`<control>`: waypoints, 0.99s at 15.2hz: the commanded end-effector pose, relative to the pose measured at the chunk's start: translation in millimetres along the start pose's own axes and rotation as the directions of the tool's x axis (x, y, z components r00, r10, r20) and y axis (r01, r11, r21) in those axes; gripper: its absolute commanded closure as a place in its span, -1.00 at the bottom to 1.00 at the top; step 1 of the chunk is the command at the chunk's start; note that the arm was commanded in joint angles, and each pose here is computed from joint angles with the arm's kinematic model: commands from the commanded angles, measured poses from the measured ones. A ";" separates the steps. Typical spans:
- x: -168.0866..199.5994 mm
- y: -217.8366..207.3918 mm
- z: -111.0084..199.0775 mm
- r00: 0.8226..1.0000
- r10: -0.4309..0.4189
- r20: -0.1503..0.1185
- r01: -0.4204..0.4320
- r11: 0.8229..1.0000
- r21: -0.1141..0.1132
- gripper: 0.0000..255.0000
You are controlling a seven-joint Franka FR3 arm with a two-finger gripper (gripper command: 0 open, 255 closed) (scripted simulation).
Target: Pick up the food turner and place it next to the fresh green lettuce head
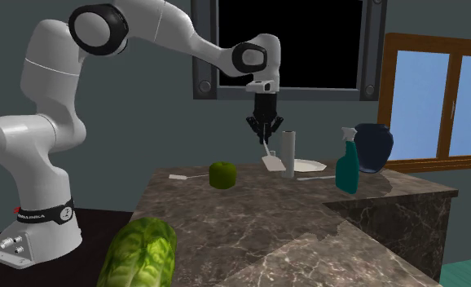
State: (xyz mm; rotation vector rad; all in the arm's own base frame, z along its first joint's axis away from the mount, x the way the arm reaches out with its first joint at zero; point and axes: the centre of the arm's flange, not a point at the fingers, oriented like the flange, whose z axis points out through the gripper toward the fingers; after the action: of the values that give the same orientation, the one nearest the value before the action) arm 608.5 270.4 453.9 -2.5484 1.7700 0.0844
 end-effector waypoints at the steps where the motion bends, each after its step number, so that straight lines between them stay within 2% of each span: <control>1: 23.0 7.7 -0.1 1.000 -0.001 0.000 0.001 1.000 0.000 1.00; 15: 196.0 71.7 -11.7 1.000 -0.001 0.000 0.001 1.000 0.000 1.00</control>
State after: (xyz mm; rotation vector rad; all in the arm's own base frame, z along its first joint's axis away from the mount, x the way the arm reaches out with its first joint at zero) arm 610.1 76.9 453.5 -2.5482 1.7707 0.0846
